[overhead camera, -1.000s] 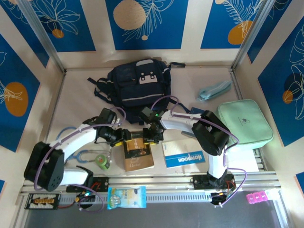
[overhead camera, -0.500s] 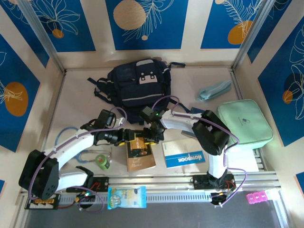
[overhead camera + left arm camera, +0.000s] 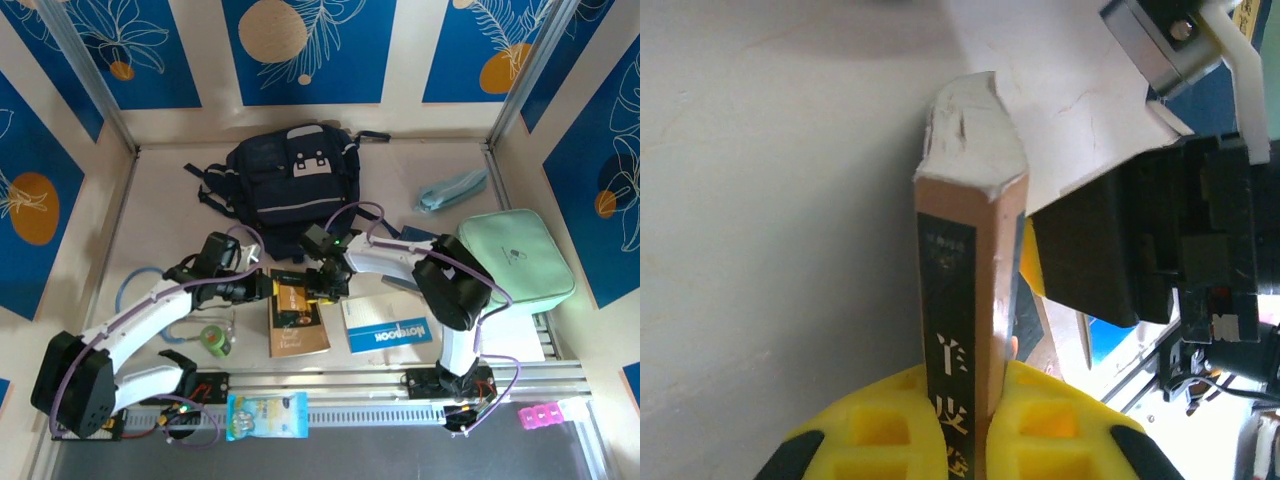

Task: Pack the student bag
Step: Pick up the book from the bottom-center of the table.

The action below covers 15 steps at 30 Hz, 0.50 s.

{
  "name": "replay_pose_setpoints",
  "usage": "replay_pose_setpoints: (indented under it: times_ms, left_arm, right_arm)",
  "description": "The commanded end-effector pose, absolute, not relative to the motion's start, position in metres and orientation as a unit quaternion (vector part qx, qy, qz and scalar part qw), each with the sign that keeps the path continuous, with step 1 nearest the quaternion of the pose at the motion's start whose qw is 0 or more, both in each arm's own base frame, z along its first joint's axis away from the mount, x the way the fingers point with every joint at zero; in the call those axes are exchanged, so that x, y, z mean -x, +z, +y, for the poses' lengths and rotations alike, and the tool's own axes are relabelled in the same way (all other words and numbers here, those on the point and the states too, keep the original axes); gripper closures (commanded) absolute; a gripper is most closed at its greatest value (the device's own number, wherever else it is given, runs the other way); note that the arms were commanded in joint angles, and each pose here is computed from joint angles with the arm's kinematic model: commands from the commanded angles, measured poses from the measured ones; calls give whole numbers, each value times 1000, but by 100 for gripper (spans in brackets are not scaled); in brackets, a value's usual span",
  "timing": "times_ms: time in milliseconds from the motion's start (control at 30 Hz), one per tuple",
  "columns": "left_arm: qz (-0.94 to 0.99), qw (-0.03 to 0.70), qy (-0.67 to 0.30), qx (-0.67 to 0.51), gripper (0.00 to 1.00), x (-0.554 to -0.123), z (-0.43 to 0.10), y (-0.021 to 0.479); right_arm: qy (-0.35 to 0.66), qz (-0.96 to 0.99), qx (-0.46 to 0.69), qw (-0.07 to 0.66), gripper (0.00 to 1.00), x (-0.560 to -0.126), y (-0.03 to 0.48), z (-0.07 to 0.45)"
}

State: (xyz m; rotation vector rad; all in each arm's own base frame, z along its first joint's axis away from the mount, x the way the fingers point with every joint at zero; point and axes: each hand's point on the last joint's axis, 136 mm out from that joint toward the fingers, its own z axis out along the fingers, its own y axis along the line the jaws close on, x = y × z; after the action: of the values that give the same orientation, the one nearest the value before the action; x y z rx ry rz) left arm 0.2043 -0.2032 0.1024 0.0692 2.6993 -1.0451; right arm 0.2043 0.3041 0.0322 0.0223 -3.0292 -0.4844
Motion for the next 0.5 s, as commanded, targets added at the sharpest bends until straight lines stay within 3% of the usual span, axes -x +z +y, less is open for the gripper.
replay_pose_setpoints:
  times_ms: [0, 267, 467]
  left_arm:
    - [913, 166, -371, -40, 100, -217, -210, 134]
    - [892, 237, -384, 2, 100, -233, -204, 219]
    - [862, 316, -394, 53, 100, -260, -196, 297]
  right_arm:
    - [-200, -980, -6, -2, 64, -212, 61, 303]
    - [-375, -922, 2, -96, 35, -239, 157, 288]
    - [-499, -856, 35, -130, 25, -258, 221, 263]
